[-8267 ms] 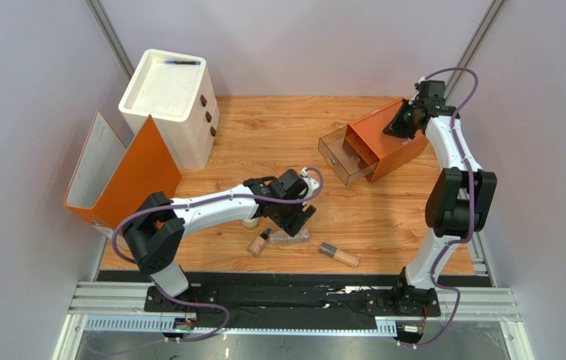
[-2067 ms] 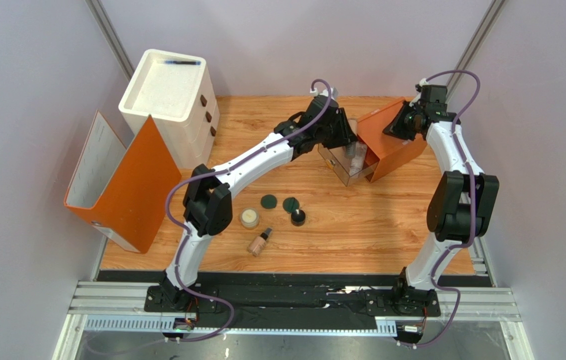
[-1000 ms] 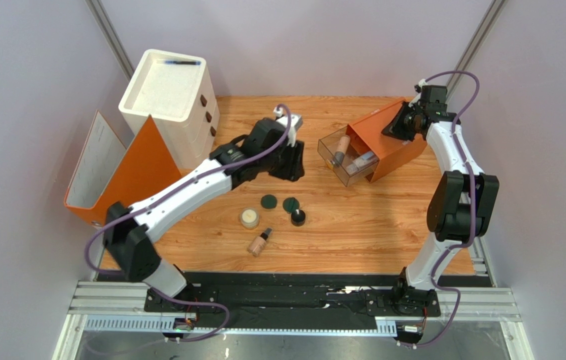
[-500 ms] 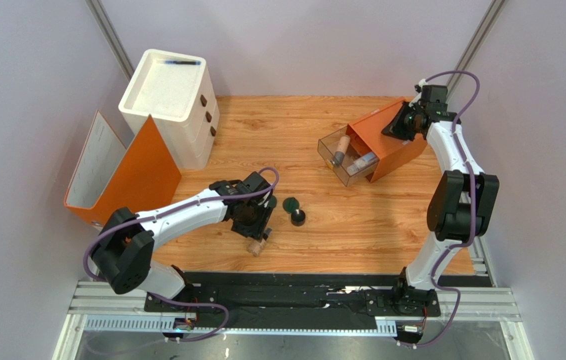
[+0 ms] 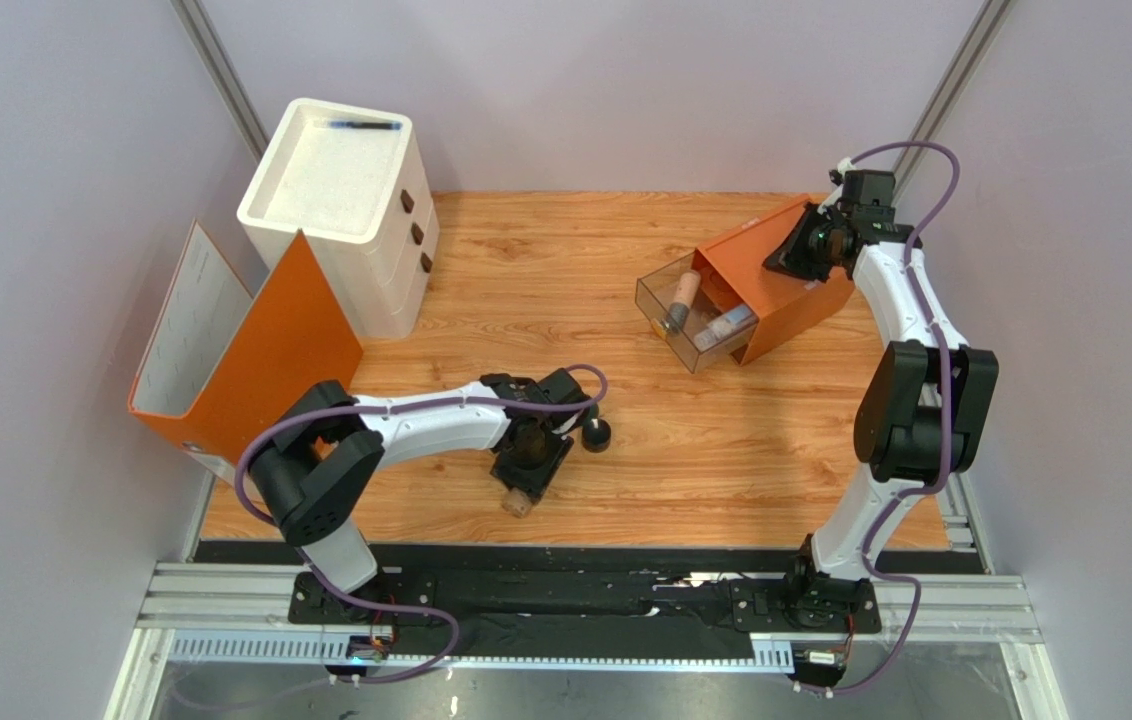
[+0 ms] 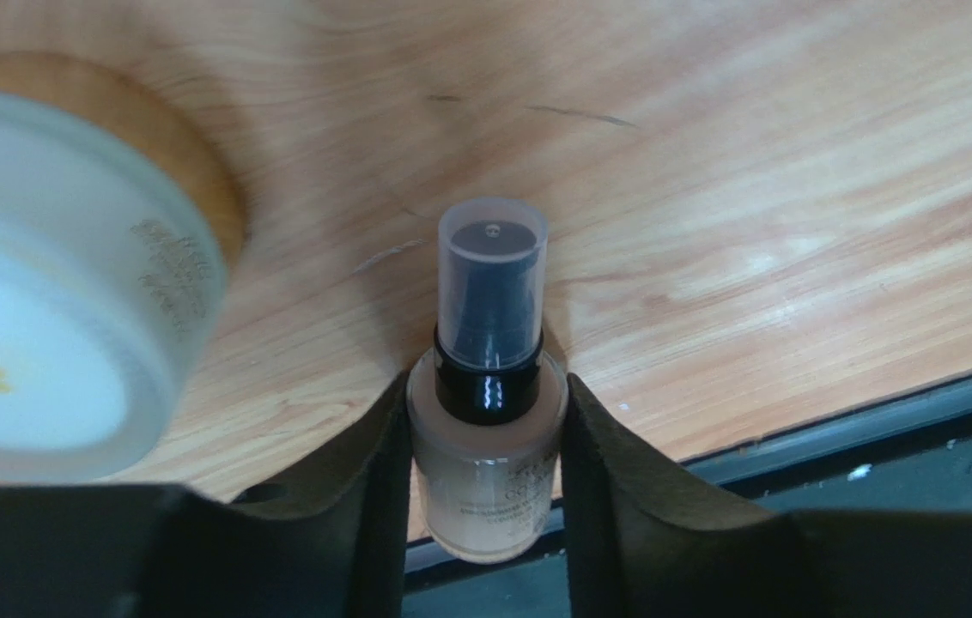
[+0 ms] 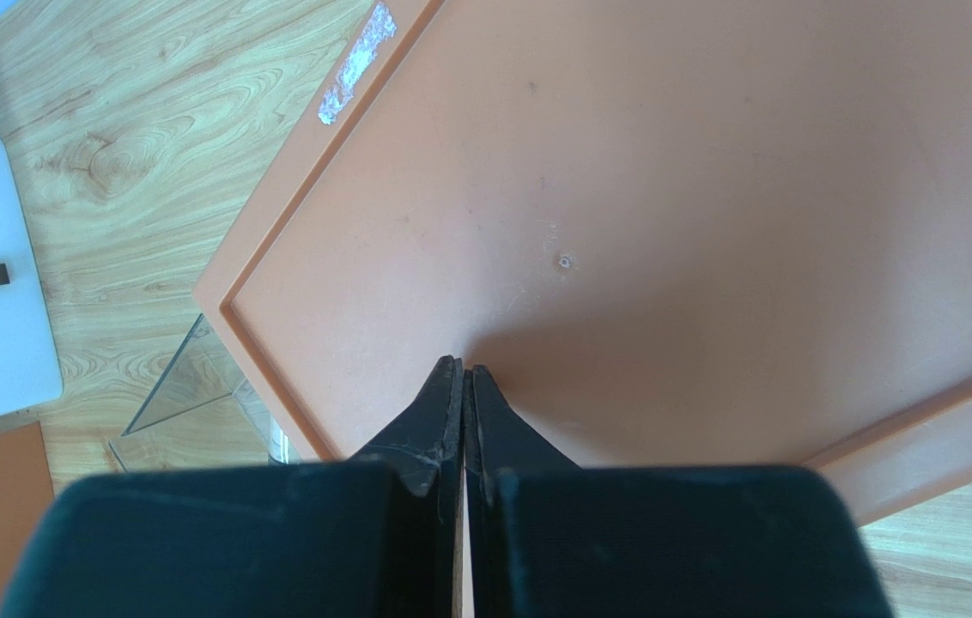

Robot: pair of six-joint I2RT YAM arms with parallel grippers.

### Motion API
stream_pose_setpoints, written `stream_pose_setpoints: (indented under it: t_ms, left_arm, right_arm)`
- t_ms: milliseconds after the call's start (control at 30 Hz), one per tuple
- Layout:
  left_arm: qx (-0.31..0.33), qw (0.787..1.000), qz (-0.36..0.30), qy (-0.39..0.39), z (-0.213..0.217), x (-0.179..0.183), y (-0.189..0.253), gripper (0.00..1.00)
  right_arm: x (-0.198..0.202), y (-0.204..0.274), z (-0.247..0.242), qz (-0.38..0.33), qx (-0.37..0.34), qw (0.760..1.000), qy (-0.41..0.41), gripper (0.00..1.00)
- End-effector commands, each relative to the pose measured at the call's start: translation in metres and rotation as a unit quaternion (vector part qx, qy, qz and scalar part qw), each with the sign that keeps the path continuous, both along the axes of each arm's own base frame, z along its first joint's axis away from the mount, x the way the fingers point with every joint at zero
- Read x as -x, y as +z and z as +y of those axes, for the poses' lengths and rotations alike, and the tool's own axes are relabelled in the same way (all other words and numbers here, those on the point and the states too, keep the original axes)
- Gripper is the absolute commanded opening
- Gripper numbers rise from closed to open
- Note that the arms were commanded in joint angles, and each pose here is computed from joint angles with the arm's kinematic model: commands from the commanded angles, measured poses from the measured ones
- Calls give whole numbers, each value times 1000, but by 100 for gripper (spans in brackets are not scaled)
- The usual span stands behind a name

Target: Organize the makeup

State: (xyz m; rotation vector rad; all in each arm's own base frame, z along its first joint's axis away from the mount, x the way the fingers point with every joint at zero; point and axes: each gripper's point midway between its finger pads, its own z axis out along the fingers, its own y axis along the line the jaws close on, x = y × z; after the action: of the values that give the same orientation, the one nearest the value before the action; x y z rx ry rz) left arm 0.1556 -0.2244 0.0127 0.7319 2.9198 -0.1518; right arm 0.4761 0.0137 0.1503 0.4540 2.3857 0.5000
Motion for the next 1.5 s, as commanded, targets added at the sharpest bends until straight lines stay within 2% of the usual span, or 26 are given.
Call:
stream_pose_setpoints:
  t_ms: [0,33,133,233,333,467,567,700,733,833,900,1067,1233,1267,1300,1367,1400,1467]
  left_arm:
    - [6,1000,-5,-28,-20,2,-8,15]
    - [3,999,-3,-33,-20,5,-7,0]
    - [21,999,-17,-44,-32,3,8,0]
    - [30,996,-63,-47,-42,-15,36,0]
    - [66,988,-137,-37,-65,-47,81,0]
    - [141,966,-218,-15,-114,-92,156,0]
    - [189,953,-236,-4,-150,-114,194,0]
    - [291,931,-215,41,-195,-140,229,0]
    - [336,918,-207,43,-212,-145,241,0]
    - [408,887,-192,101,-234,-172,259,0]
    - [431,874,-178,134,-246,-186,259,0]
    - [451,857,-190,160,-270,-223,264,0]
    - [456,853,-186,174,-286,-240,254,0]
    - [452,854,-186,176,-286,-241,251,3]
    - [446,858,-183,177,-285,-242,245,13]
    - [438,861,-182,180,-282,-244,240,24]
    - [433,864,-181,184,-279,-244,236,33]
    - [421,868,-186,188,-273,-245,232,43]
  right_arm:
    - [104,-114,2,267,19,963,12,0]
    - [104,-114,2,267,19,963,12,0]
    - [104,-114,1,268,19,963,12,0]
    - [103,-114,1,268,18,963,12,0]
    - [102,-113,2,266,18,964,12,0]
    - [102,-114,2,267,19,964,12,0]
    - [103,-114,2,268,18,963,13,0]
    - [104,-114,2,269,17,963,12,0]
    - [103,-114,2,268,18,963,13,0]
    - [103,-113,2,267,18,964,13,0]
    - [103,-113,2,267,17,964,13,0]
    - [103,-114,2,267,18,963,12,0]
    - [102,-113,2,265,17,964,13,0]
    - [102,-113,2,265,17,964,12,0]
    - [101,-112,2,264,17,964,13,1]
    - [103,-113,2,266,17,964,13,1]
    - [103,-112,2,266,17,964,12,1]
    - [103,-113,3,266,16,964,14,1]
